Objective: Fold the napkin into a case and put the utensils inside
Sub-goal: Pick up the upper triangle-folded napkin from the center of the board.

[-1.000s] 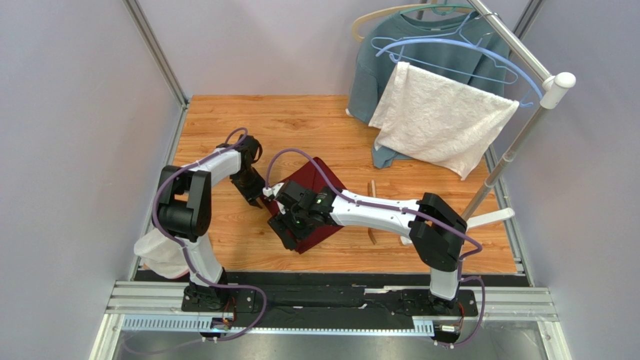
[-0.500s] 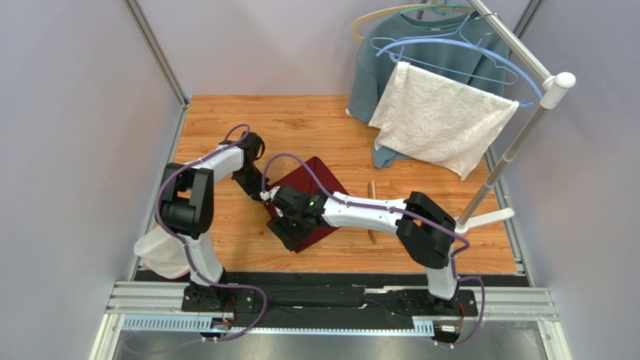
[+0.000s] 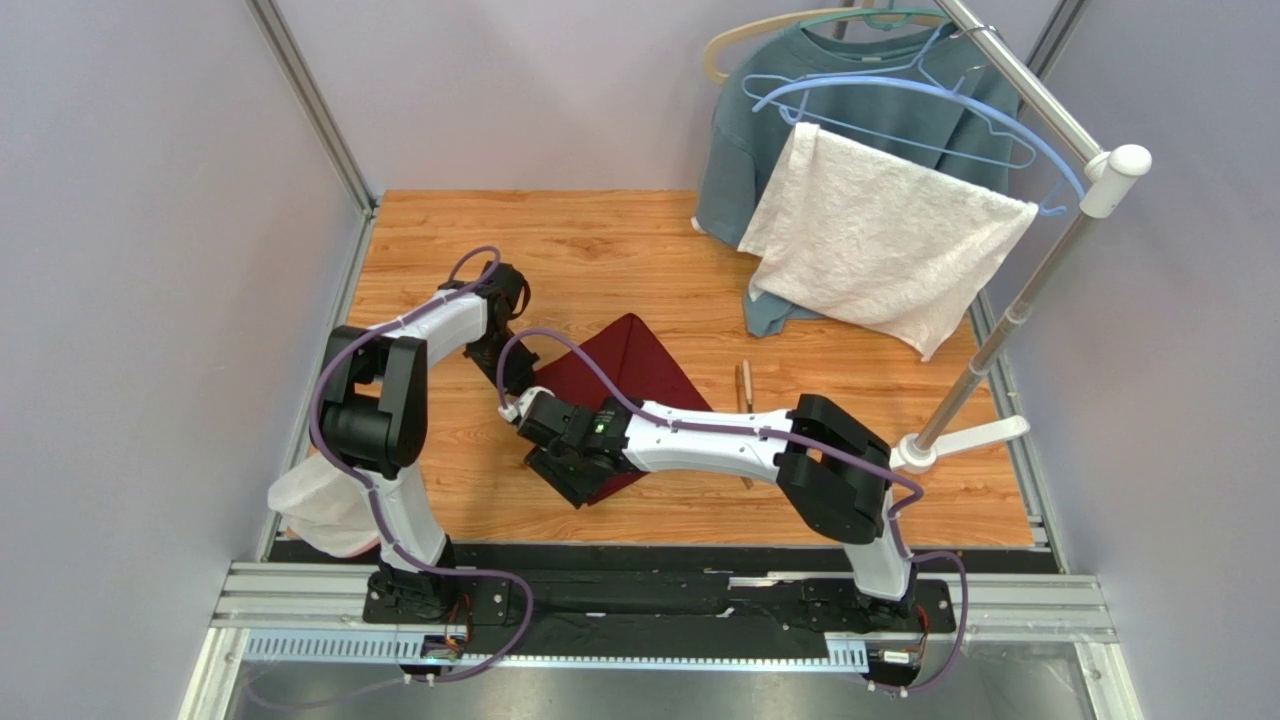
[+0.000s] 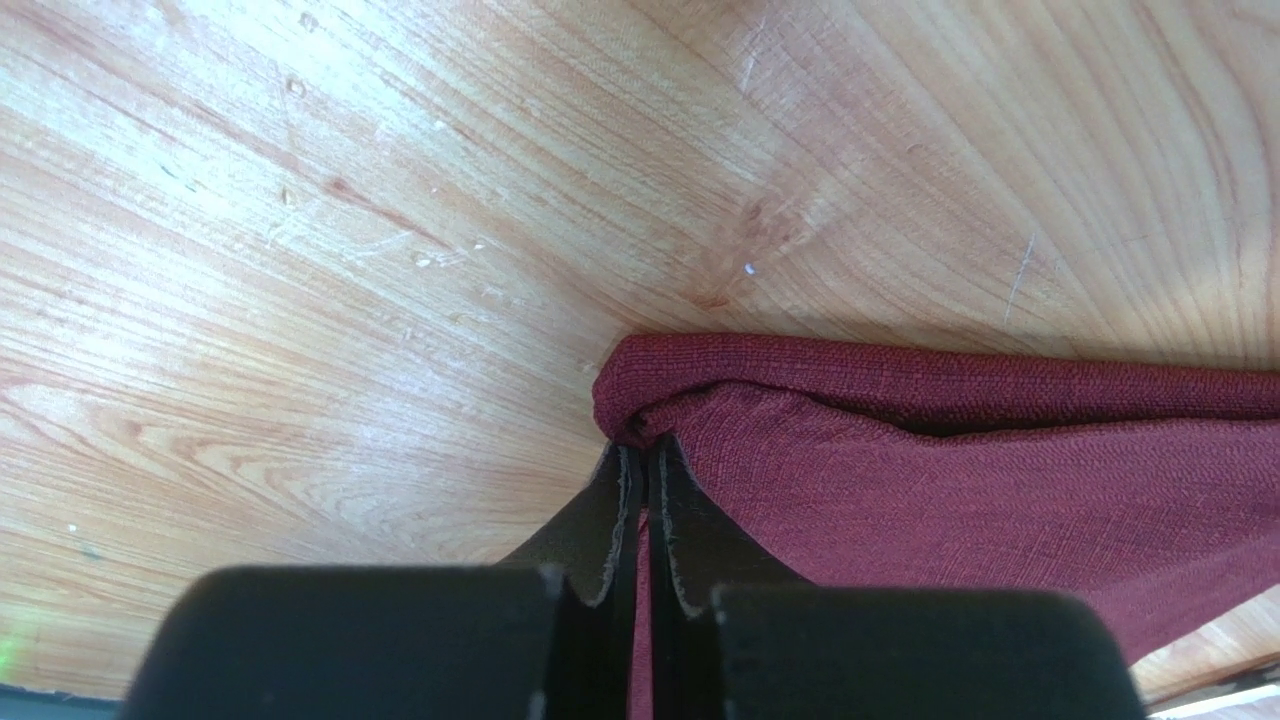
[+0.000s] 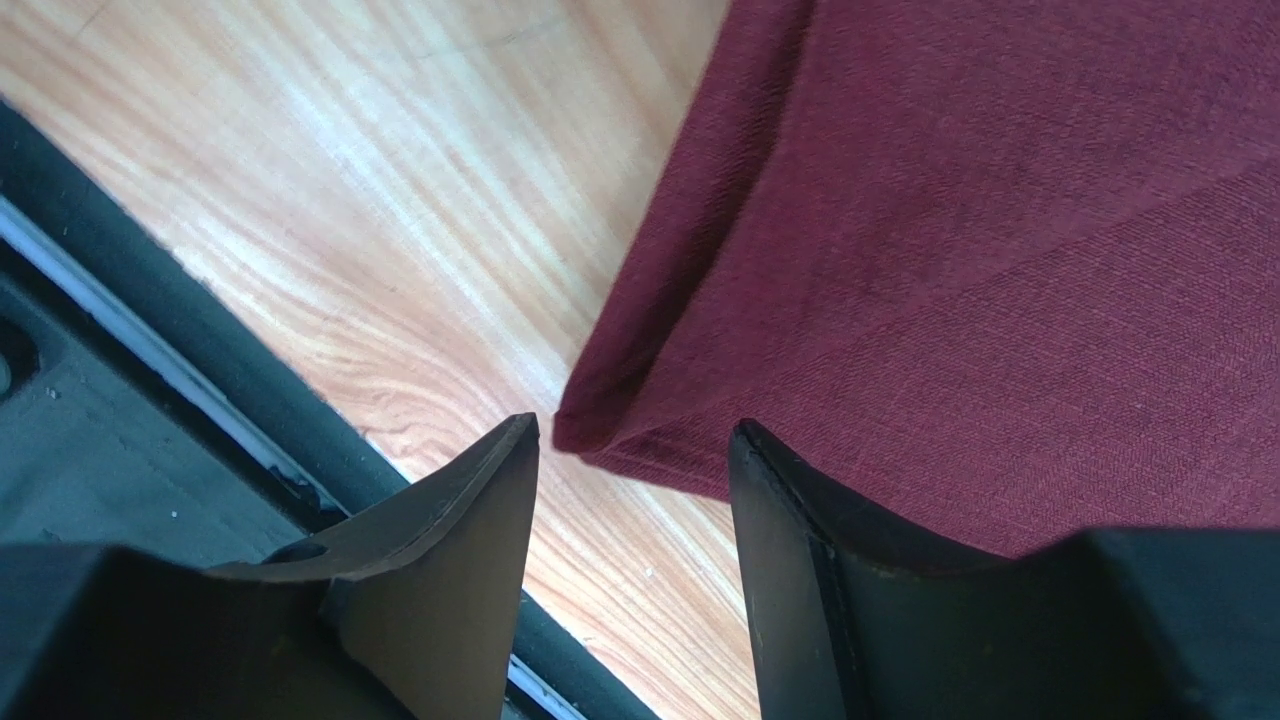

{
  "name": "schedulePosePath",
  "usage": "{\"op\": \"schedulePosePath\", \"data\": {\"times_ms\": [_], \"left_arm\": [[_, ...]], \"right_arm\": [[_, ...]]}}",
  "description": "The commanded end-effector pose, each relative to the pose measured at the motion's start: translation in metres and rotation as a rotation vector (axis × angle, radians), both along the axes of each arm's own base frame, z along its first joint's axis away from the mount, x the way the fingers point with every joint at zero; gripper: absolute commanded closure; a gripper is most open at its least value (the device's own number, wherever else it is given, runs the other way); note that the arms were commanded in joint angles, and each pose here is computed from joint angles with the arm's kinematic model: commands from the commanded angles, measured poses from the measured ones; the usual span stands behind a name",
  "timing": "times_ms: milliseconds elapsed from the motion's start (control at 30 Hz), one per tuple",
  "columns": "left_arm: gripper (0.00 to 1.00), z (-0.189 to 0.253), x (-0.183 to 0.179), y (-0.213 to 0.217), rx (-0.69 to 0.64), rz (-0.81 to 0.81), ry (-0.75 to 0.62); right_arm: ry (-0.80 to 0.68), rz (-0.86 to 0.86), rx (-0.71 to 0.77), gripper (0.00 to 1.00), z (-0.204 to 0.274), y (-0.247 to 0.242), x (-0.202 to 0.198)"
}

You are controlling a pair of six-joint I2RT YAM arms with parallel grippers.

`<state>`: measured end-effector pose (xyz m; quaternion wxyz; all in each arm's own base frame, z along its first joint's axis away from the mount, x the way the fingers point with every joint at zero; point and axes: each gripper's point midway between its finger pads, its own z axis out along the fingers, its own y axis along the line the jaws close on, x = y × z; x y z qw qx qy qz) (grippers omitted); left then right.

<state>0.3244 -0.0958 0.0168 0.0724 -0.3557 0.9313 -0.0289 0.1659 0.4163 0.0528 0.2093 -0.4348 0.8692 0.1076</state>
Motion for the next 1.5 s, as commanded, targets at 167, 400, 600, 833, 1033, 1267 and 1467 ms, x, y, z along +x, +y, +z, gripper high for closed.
{"op": "schedulePosePath", "data": {"times_ms": [167,400,600,833,1033,1267,1467], "left_arm": [[1.0,0.004,0.007,0.007,0.035,0.005,-0.049],[1.0,0.004,0.007,0.007,0.032,-0.008,-0.053],[1.0,0.005,0.008,0.009,0.036,-0.012,-0.061],[1.0,0.004,0.009,0.008,0.016,-0.029,-0.068],[1.0,0.006,0.012,0.008,-0.012,-0.043,-0.093],[1.0,0.023,0.017,0.008,-0.044,-0.076,-0.147],[1.0,0.066,0.022,0.018,-0.069,-0.064,-0.254]], "right_arm": [[-0.048,0.109,0.024,0.46,0.004,0.021,-0.001],[-0.048,0.145,0.037,0.48,-0.006,0.028,0.001],[-0.021,0.143,-0.001,0.51,-0.035,0.021,0.002],[-0.015,0.084,-0.105,0.59,-0.07,-0.005,0.001],[-0.001,0.037,-0.133,0.78,-0.085,-0.022,0.0],[-0.048,0.006,-0.09,1.0,-0.049,-0.013,0.01],[-0.008,0.048,0.106,1.0,0.016,0.021,-0.001]]}}
